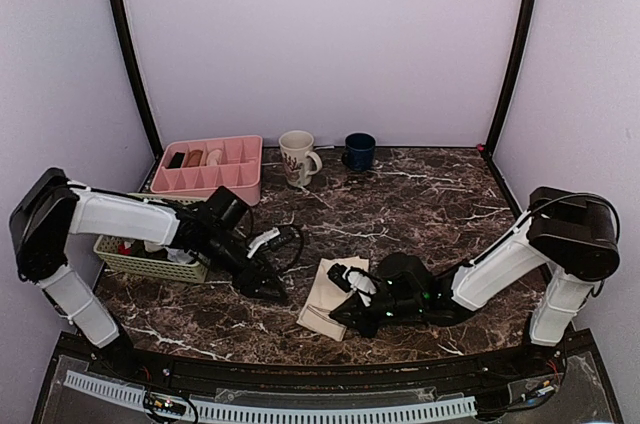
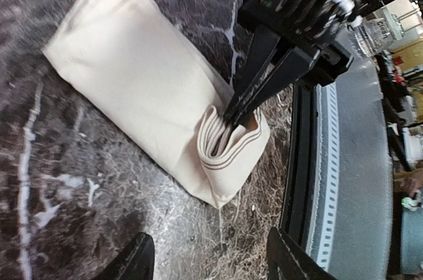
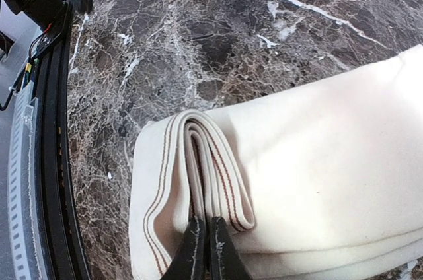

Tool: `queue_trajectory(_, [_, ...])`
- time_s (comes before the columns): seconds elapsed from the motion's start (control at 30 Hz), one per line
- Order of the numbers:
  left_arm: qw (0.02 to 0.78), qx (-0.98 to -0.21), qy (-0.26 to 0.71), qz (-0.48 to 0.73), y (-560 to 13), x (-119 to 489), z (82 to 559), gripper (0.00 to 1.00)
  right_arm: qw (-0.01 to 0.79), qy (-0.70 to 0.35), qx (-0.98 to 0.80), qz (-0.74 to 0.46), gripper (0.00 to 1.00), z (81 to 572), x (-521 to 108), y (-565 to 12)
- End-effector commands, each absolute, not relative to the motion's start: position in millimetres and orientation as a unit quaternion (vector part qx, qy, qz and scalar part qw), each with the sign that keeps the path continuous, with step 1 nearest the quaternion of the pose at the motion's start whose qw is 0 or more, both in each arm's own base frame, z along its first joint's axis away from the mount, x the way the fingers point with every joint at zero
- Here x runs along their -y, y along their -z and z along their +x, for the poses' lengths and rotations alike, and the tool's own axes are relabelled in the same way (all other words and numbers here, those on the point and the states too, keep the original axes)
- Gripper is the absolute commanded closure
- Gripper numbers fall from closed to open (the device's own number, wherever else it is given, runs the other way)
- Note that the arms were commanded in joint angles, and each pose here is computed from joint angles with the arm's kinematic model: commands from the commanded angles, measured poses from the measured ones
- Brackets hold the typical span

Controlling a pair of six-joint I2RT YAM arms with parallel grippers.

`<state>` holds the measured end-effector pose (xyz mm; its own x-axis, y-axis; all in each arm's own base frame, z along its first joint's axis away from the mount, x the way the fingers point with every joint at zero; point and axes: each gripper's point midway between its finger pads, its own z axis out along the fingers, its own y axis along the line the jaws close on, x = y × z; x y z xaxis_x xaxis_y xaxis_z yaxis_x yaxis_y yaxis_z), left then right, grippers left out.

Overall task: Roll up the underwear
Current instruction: Roll the underwear at the center of the board.

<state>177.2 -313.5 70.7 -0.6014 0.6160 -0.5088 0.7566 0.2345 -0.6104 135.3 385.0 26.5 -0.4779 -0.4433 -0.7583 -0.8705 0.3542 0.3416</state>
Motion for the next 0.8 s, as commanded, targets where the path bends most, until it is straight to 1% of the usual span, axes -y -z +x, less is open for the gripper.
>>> queue_trajectory(0.0, [0.281,-0.780,0.337,0.445,-109.8,301.3,218.6,0.39,0.211,-0.359,-0.788,-0.453,0.95,114.8,-368.7,0.3])
queue_trajectory(0.07, [0.364,-0.794,0.243,0.421,-126.2,281.2,241.9,0.35,0.191,-0.371,-0.785,-0.458,0.96,110.4,-366.5,-2.7])
queue_trajectory(0.1, [0.405,-0.789,0.202,0.416,-138.5,273.4,248.9,0.34,0.182,-0.377,-0.783,-0.460,0.96,108.2,-365.1,-4.4])
queue_trajectory(0.13, [0.443,-0.773,0.178,0.418,-154.0,269.9,249.3,0.28,0.173,-0.383,-0.781,-0.462,0.96,106.2,-363.6,-5.7])
queue_trajectory(0.2, [0.503,-0.742,0.169,0.411,-181.1,266.5,246.2,0.03,0.158,-0.387,-0.779,-0.468,0.96,103.6,-360.1,-5.3])
queue_trajectory(0.23, [0.526,-0.730,0.179,0.397,-191.1,264.3,245.2,0.01,0.147,-0.390,-0.777,-0.471,0.97,101.6,-358.3,-4.4])
queue_trajectory(0.3, [0.558,-0.720,0.191,0.365,-205.3,258.3,245.6,0.01,0.129,-0.394,-0.776,-0.475,0.97,100.3,-354.8,-0.5])
queue_trajectory(0.33, [0.561,-0.726,0.199,0.345,-207.6,255.0,246.7,0.01,0.119,-0.396,-0.776,-0.475,0.98,99.5,-353.9,1.8])
queue_trajectory(0.37, [0.551,-0.725,0.208,0.358,-204.2,255.5,243.9,0.01,0.109,-0.396,-0.778,-0.475,0.98,98.8,-352.1,5.7])
queue_trajectory(0.43, [0.488,-0.711,0.236,0.447,-180.5,273.2,219.9,0.01,0.098,-0.395,-0.779,-0.477,0.99,99.8,-350.8,9.4])
queue_trajectory(0.47, [0.449,-0.733,0.223,0.460,-162.2,276.0,216.4,0.05,0.097,-0.395,-0.779,-0.477,0.99,102.0,-351.9,10.2])
queue_trajectory(0.5, [0.406,-0.750,0.217,0.476,-144.6,280.4,210.6,0.13,0.094,-0.395,-0.779,-0.477,0.99,103.4,-352.1,10.6])
queue_trajectory(0.53, [0.377,-0.747,0.215,0.504,-134.6,288.9,200.9,0.17,0.091,-0.397,-0.778,-0.479,0.99,104.3,-352.9,10.2])
queue_trajectory(0.57, [0.366,-0.737,0.201,0.531,-123.5,296.0,190.4,0.12,0.089,-0.395,-0.779,-0.479,0.99,105.8,-352.5,11.2])
queue_trajectory(0.6, [0.381,-0.707,0.193,0.564,-121.3,304.4,176.0,0.03,0.084,-0.394,-0.779,-0.480,0.99,106.6,-351.8,13.3])
queue_trajectory(0.63, [0.410,-0.670,0.195,0.588,-125.4,313.4,164.4,0.01,0.082,-0.397,-0.777,-0.481,0.99,108.0,-352.8,13.0])
queue_trajectory(0.7, [0.451,-0.613,0.218,0.610,-133.6,326.5,148.1,0.01,0.069,-0.390,-0.780,-0.485,0.99,109.3,-352.4,16.9])
queue_trajectory(0.77, [0.428,-0.592,0.216,0.648,-119.9,333.5,137.8,0.01,0.063,-0.378,-0.781,-0.493,0.99,112.2,-352.9,21.0])
